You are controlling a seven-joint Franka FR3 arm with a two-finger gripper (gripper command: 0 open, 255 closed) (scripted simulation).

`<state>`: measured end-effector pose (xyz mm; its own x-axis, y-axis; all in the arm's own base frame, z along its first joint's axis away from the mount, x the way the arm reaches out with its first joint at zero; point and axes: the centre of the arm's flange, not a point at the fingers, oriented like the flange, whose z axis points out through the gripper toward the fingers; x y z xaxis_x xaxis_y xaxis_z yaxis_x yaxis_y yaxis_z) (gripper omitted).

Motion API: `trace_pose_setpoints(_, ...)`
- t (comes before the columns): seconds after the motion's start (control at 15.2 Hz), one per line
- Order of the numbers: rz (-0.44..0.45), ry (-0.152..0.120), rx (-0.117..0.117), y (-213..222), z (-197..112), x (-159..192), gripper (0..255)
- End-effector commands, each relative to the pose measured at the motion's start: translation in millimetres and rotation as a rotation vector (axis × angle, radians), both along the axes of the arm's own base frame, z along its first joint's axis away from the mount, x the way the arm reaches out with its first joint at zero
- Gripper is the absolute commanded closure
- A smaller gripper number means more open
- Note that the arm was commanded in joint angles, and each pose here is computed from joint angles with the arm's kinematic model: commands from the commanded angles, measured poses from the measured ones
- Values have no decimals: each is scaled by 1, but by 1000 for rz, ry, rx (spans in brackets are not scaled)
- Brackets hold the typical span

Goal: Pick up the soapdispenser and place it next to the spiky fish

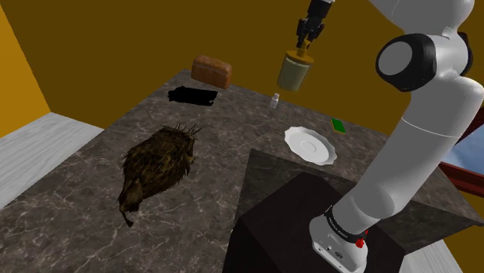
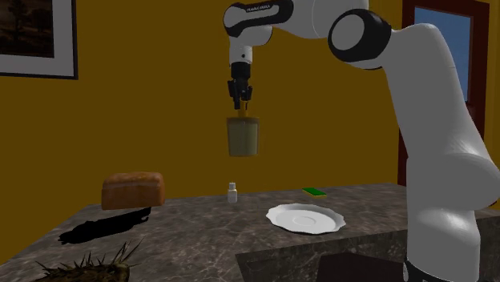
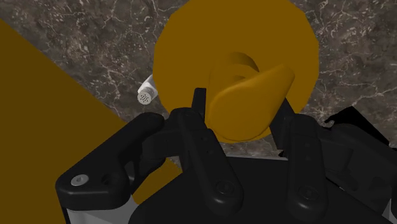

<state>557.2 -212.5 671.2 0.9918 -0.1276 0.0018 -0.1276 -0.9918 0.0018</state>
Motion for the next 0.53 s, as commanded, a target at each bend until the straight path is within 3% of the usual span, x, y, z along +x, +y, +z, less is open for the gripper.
trace_pose_setpoints(0.0, 0, 0, 0, 0, 12, -1, 255)
trace_pose_setpoints(0.2, 0, 0, 0, 0, 24, -1, 255)
trace_pose_setpoints(0.46, 0, 0, 0, 47, 24, -24, 255)
